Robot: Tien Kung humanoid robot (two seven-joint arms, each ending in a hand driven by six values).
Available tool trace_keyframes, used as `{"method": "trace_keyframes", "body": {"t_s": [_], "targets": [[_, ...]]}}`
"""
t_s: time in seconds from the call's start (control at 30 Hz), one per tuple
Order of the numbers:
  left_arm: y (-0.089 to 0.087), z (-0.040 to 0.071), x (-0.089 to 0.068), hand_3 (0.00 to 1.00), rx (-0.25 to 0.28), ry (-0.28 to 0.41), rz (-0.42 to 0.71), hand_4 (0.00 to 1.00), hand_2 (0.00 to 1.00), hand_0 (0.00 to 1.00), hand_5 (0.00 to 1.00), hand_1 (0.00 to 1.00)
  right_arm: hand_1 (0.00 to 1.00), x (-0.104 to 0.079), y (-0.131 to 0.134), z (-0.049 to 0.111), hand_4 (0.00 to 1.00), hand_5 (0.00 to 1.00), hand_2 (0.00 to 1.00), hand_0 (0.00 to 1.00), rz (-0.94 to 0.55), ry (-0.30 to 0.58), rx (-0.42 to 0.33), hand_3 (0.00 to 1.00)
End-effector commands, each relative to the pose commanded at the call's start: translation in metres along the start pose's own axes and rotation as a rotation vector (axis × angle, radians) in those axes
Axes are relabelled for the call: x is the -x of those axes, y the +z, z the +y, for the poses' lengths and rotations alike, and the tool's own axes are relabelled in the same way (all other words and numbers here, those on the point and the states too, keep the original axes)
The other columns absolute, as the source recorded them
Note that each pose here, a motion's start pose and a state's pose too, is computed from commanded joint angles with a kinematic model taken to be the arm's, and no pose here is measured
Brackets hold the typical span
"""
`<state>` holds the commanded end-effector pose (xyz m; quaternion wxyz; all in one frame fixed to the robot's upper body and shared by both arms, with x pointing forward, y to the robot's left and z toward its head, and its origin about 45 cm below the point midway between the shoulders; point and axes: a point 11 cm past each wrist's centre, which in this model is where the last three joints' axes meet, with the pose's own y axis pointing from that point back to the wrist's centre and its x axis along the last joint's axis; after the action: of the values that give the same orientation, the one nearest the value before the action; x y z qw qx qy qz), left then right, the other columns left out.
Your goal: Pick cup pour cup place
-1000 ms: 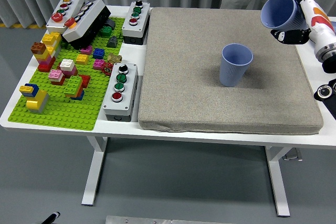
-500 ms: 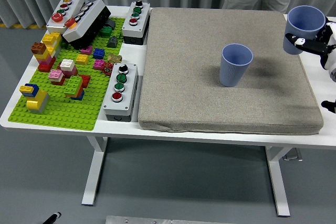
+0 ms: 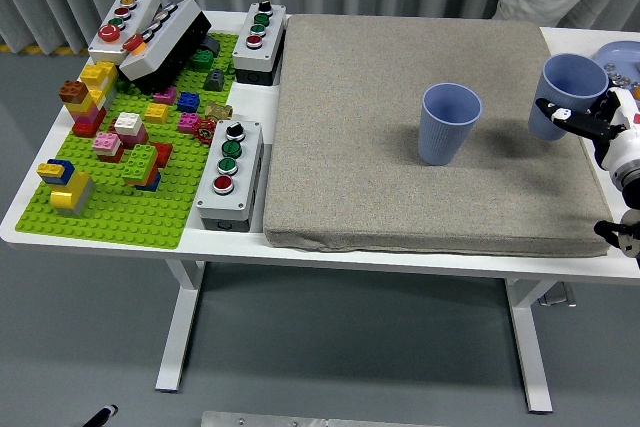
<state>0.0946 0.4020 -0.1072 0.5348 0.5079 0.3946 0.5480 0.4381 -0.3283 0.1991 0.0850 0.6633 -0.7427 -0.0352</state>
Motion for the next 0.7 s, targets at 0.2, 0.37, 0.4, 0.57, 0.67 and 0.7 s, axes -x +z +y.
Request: {"method": "trace_keyframes", "body": {"t_s": [0.2,0.37,0.4,0.57,0.67,0.7], "targets": [[0.001,0.000,0.000,0.779,0.000,-0.001,-0.005,0.620,0.862,0.835,0.998,0.813,0.770,0.005,0.022,0.006,0.722,0.034,0.683,0.877,0.024,0.004,0.017,0.717],[-0.001,0.000,0.000,0.778,-0.003,-0.001,-0.011,0.615,0.862,0.836,0.998,0.813,0.774,0.011,0.035,0.009,0.722,0.033,0.686,0.878,0.008,-0.001,0.015,0.717],[-0.001,0.000,0.000,0.778,-0.004,-0.001,-0.012,0.615,0.862,0.836,0.998,0.813,0.774,0.012,0.037,0.010,0.722,0.033,0.686,0.878,0.007,-0.004,0.016,0.717],[-0.001,0.000,0.000,0.779,-0.005,-0.001,-0.013,0.615,0.862,0.836,0.998,0.813,0.780,0.016,0.039,0.011,0.722,0.036,0.701,0.881,0.009,-0.015,0.014,0.756],[-0.002,0.000,0.000,0.779,-0.005,0.000,-0.013,0.615,0.862,0.836,0.998,0.813,0.780,0.017,0.036,0.010,0.722,0.036,0.701,0.881,0.006,-0.025,0.012,0.756],[-0.002,0.000,0.000,0.779,-0.005,0.000,-0.014,0.615,0.862,0.836,0.998,0.813,0.780,0.017,0.035,0.010,0.722,0.036,0.701,0.881,0.006,-0.027,0.012,0.756]]}}
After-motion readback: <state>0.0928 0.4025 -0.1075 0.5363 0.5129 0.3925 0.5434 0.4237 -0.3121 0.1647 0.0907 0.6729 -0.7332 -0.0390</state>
